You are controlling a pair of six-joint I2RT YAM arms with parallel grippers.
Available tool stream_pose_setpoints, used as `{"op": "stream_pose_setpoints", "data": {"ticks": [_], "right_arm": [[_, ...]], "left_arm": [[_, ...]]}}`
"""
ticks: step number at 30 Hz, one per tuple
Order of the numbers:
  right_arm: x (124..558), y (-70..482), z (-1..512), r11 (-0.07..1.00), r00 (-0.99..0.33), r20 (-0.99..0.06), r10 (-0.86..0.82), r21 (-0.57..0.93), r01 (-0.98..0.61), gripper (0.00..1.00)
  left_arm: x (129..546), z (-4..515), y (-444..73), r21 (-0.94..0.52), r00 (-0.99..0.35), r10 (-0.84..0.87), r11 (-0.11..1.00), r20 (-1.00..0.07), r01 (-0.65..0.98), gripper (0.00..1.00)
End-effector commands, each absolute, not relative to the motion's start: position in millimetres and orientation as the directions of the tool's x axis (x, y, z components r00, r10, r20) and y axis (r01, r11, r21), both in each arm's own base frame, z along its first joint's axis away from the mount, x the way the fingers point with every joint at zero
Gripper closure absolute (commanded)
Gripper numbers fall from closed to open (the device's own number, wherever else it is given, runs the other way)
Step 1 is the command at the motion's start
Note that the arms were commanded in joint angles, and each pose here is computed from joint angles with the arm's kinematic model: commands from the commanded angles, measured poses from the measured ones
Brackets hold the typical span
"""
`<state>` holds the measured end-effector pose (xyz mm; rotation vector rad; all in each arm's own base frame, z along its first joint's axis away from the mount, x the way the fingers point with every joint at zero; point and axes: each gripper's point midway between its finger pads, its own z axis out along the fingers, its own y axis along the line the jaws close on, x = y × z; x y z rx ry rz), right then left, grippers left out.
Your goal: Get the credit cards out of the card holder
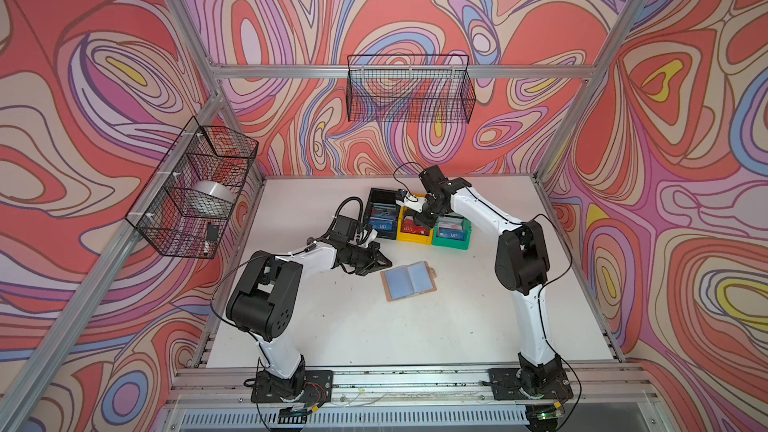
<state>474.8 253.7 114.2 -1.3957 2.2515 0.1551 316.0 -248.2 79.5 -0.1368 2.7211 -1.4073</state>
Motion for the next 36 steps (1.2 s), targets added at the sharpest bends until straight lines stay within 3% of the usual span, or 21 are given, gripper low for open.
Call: {"op": "stream_pose_setpoints", "data": {"ticks": [1,7,10,17,36], "right_arm": [[480,263,179,0.549,-0.348,-0.602,-0.719,-0.185,-0.815,0.67],[432,258,198,0.665,-0.552,-0.619,-0.558,0.064,-0.744,0.65],[395,258,183,0.667,-0.635,-0.591,-0.497,0.207,-0.715,0.60],[340,255,148,0.660,-0.743,-0.553,-0.378,0.402,-0.635,0.59],[319,258,77,0.638,-0.816,-0.388,-0.428,0.510,-0.577,0.59]], "left_arm": [[316,86,-242,-0.803,-0.990,-0.126,0.595,-0.056,-0.030,1.00],[314,78,-234,-0.773,-0.987,-0.154,0.632,-0.051,-0.058,0.91],[311,72,-230,-0.759,-0.985,-0.170,0.646,-0.041,-0.080,0.86],[302,64,-221,-0.743,-0.976,-0.217,0.657,-0.025,-0.127,0.74],[301,48,-215,-0.720,-0.961,-0.276,0.665,0.007,-0.196,0.63]]}}
